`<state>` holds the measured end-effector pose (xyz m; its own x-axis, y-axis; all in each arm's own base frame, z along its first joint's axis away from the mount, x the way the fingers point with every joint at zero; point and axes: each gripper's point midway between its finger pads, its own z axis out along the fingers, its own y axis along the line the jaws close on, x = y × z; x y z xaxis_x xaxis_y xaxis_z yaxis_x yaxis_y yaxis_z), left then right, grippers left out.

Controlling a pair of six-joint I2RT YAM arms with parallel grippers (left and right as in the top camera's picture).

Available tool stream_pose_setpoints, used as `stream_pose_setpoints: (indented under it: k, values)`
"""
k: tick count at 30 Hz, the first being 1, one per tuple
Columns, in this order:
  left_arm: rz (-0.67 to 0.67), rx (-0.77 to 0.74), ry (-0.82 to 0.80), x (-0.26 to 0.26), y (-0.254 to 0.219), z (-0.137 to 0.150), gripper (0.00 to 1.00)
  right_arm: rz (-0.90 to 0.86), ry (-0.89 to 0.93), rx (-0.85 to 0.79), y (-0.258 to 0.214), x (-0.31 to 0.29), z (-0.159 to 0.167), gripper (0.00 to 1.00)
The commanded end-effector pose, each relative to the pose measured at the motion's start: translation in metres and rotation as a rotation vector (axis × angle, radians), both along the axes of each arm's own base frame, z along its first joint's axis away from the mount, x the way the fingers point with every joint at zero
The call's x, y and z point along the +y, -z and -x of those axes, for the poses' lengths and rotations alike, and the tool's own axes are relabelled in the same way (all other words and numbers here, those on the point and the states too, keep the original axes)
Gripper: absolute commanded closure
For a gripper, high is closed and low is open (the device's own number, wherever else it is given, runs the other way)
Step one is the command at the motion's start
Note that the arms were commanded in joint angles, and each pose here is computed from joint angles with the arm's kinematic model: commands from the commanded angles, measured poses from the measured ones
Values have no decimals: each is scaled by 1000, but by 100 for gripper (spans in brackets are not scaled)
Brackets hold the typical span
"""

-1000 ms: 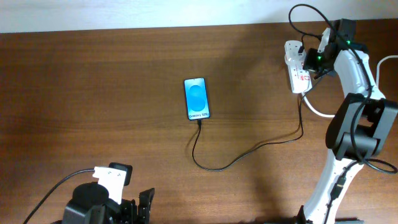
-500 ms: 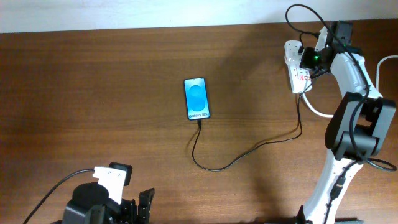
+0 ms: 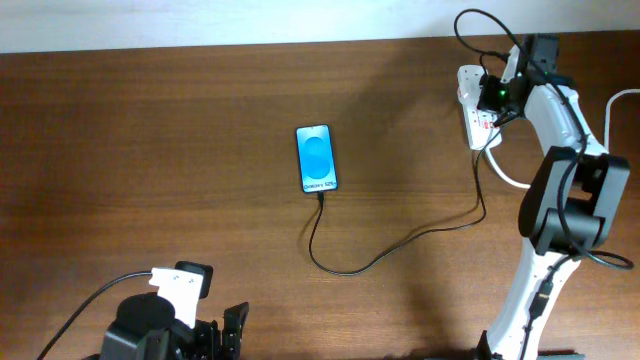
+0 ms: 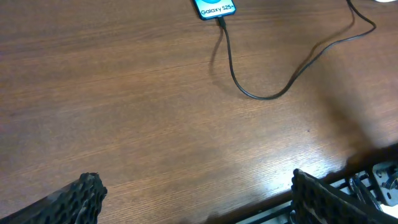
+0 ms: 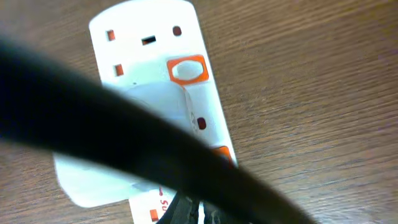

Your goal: Plug charger to phone and switch on socket

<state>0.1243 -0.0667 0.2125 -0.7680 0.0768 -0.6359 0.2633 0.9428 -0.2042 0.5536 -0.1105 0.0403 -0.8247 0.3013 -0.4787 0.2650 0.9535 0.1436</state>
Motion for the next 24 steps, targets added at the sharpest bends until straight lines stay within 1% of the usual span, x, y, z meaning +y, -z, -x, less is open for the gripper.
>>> stream_pose_setpoints:
  k: [1, 18, 24]
  values:
    - [-7, -5, 6, 1, 0, 0, 1, -19, -4, 34, 18, 10, 3, 96]
    - [-7, -6, 6, 1, 0, 0, 1, 10, 7, -48, 8, 3, -15, 96]
    - [-7, -6, 6, 1, 0, 0, 1, -2, 4, -10, 16, 5, -8, 96]
